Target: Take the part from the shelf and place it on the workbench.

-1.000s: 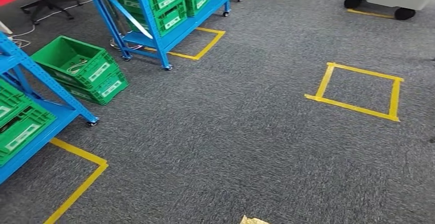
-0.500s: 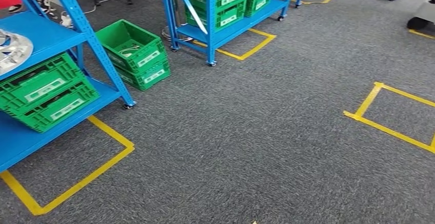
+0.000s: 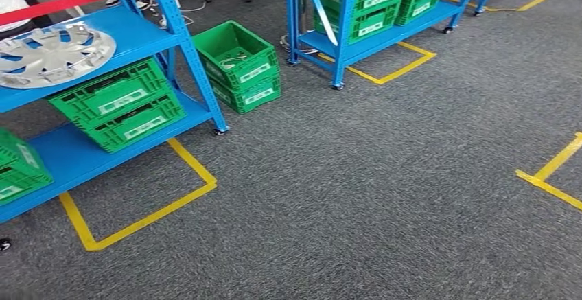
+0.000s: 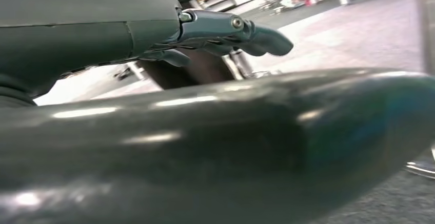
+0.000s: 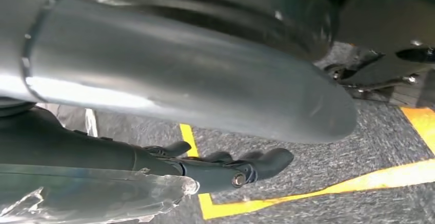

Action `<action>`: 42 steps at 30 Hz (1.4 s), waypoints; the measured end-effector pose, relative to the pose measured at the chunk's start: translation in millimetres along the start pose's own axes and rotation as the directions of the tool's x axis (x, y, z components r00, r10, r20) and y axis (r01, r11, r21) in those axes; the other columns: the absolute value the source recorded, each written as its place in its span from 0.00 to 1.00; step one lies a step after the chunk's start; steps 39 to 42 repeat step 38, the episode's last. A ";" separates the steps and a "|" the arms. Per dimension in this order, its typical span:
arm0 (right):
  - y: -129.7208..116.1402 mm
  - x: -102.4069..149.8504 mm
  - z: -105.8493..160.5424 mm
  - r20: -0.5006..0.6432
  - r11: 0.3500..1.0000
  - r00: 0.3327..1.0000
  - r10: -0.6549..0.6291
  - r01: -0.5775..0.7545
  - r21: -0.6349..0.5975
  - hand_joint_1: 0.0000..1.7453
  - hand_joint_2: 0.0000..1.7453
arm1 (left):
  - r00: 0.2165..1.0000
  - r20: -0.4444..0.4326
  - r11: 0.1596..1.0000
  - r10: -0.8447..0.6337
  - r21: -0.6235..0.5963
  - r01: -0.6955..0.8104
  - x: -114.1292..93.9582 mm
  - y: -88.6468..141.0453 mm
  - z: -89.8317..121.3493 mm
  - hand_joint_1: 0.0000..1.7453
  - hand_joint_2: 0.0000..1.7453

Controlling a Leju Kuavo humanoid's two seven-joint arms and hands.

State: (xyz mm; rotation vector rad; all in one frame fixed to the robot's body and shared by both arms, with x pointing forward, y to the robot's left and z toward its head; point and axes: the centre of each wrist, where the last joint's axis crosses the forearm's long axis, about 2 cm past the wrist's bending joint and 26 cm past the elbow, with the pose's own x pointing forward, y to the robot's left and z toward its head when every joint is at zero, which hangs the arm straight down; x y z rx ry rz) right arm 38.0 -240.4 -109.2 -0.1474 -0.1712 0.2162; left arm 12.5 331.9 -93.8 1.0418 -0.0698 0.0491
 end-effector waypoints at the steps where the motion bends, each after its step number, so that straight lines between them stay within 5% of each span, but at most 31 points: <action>1: 0.1 -0.4 0.0 -0.001 1.000 1.000 0.000 0.000 0.000 0.00 0.00 | 1.000 0.000 1.000 0.000 -0.001 0.000 -0.1 -0.1 0.2 0.00 0.00; 42: 1.1 1.1 0.3 0.007 1.000 1.000 -0.006 0.006 -0.001 0.00 0.00 | 1.000 0.007 1.000 0.001 -0.019 -0.001 0.0 -5.1 7.2 0.00 0.00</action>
